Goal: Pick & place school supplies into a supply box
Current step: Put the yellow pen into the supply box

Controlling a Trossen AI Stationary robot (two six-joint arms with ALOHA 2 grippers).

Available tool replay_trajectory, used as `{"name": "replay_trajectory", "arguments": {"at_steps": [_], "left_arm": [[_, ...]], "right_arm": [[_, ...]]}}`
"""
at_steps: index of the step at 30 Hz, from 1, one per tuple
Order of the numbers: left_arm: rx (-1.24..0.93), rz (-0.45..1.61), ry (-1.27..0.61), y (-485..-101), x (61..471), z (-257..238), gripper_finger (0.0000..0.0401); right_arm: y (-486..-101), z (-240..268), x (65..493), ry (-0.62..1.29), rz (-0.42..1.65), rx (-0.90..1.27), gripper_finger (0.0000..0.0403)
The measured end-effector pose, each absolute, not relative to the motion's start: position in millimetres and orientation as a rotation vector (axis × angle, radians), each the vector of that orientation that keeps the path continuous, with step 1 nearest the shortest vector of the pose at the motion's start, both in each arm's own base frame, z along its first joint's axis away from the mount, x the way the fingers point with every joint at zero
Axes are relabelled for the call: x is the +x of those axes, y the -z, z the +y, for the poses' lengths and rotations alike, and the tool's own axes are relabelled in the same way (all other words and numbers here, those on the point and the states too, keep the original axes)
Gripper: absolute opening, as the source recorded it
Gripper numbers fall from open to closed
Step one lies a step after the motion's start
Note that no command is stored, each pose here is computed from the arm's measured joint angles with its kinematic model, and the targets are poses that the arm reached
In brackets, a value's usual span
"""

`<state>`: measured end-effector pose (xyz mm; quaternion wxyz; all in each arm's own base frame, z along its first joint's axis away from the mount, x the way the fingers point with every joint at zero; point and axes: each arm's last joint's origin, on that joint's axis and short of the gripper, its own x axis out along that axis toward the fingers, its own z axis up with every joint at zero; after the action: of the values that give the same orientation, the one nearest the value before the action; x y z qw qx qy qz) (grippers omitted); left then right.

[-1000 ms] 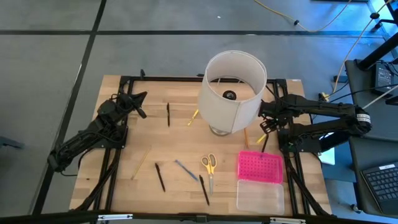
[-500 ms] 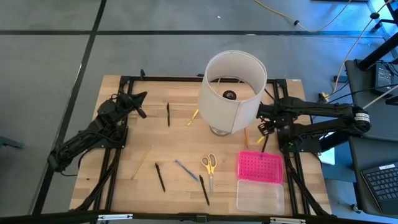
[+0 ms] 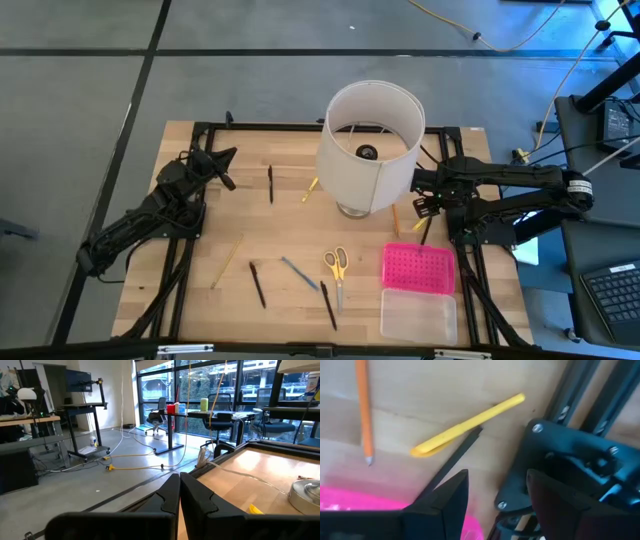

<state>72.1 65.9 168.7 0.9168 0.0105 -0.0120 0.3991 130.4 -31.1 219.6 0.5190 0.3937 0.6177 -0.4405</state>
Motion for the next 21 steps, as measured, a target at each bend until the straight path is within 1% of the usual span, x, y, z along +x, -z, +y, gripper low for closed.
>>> {"name": "replay_trajectory", "arguments": {"at_steps": [4, 10, 15, 21], "left_arm": [[0.022, -0.025, -0.821, -169, 72, 66, 0.0006], [0.005, -0.032, -0.82, -169, 72, 66, 0.0006], [-0.004, -0.036, -0.82, -169, 72, 66, 0.0006], [-0.006, -0.036, -0.82, -169, 72, 66, 0.0006]], "right_arm": [[-220, -32, 129, 1.067, 1.495, 0.882, 0.0204], [-220, -33, 127, 1.052, 1.524, 0.859, 0.0204], [-221, -37, 126, 0.965, 1.566, 0.814, 0.0204], [-221, -42, 122, 0.76, 1.671, 0.661, 0.0204]]}}
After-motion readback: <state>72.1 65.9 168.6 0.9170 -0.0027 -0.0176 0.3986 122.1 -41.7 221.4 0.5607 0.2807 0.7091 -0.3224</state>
